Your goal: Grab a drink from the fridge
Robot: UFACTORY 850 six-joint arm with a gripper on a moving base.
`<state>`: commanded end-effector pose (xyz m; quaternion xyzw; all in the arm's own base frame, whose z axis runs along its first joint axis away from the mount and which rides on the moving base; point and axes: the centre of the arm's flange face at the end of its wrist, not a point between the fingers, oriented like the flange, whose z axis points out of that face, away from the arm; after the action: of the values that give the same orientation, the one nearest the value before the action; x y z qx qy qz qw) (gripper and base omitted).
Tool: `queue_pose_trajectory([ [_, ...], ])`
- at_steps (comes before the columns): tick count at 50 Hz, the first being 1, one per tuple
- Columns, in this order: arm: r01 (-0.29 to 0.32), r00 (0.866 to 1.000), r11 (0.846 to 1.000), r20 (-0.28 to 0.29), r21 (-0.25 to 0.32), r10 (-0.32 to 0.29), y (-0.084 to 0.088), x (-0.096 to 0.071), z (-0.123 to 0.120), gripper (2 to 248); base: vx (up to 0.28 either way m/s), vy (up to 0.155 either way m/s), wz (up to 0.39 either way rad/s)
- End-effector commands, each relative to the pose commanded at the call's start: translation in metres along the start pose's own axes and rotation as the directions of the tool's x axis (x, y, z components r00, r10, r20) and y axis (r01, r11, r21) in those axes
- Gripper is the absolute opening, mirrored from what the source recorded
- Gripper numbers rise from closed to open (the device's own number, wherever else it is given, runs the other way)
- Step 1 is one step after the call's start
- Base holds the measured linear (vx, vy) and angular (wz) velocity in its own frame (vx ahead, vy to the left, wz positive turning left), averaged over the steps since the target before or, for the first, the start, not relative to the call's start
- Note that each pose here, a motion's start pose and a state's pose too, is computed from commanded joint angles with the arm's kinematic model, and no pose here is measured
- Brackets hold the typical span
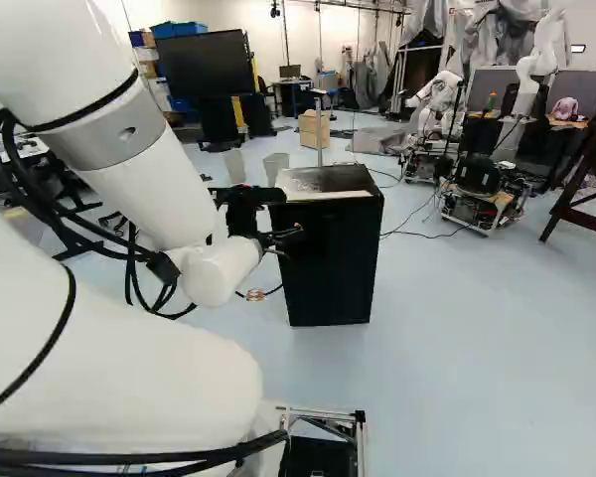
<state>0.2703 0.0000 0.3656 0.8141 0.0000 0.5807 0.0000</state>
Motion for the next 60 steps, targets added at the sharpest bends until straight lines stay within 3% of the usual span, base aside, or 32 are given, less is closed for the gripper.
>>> queue_pose_trajectory([
  [44, 0.000, 1.000, 1.000, 0.000, 0.000, 0.000, 0.0000, 0.0000, 0.0000, 247, 0.024, 0.123, -0.019],
  [60, 0.000, 1.000, 1.000, 0.000, 0.000, 0.000, 0.0000, 0.0000, 0.0000, 247, 0.009, 0.045, -0.002],
])
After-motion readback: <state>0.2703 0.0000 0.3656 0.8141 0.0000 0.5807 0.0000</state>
